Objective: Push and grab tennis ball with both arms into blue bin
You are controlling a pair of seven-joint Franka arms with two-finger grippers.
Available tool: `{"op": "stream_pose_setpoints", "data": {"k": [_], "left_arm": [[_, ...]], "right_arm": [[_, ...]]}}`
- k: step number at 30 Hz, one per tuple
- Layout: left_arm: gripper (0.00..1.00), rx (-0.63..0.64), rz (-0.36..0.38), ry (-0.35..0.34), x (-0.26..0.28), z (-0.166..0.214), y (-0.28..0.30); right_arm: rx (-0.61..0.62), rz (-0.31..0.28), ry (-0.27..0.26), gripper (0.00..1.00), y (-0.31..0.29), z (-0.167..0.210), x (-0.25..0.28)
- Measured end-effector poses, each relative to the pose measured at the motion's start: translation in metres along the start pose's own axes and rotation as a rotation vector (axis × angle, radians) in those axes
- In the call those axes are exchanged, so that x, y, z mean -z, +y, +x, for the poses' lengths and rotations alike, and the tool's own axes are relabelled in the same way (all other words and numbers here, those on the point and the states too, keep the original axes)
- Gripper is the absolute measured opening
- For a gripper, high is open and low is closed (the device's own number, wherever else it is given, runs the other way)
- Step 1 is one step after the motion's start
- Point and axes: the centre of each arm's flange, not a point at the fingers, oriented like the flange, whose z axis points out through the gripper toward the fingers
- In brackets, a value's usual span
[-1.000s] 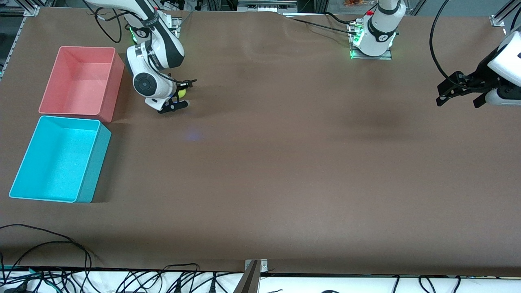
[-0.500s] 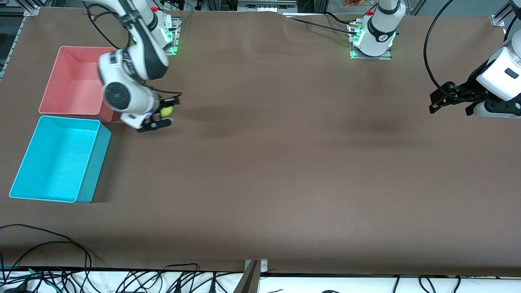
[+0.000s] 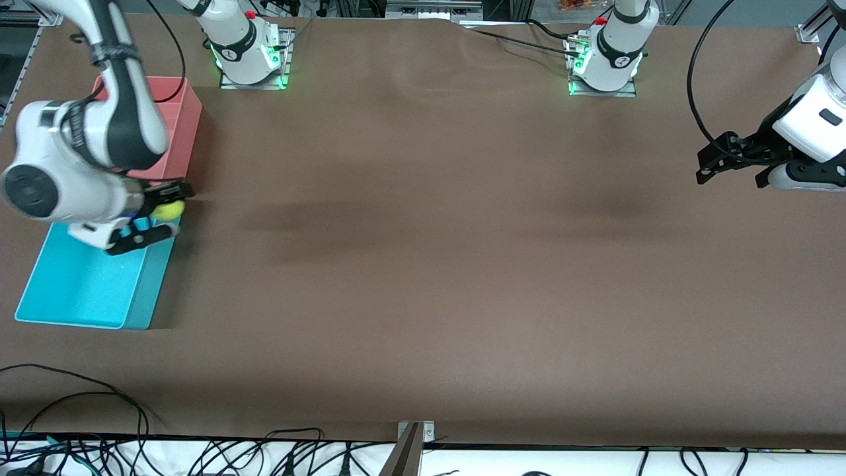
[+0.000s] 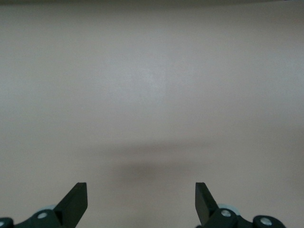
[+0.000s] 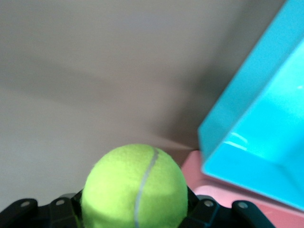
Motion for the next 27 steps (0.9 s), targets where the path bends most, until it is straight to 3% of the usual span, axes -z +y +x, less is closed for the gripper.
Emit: {"op": "stream_pose_setpoints", "data": {"k": [12,13,27], "left_arm": [[1.00,-0.004,0.000,0.001,0.001,0.000,0.002],[1.00,-0.004,0.000,0.001,0.001,0.000,0.002],[1.00,-0.004,0.000,0.002,0.001,0.000,0.003]], "right_arm": [[0.124,0.005,0.053,0.62,0.082,0.017,-0.026],[0.150,0.019,0.046,0.62,0.103,0.018,-0.051],[0.168,0.079,0.004,0.62,0.141,0.008,-0.100]]}}
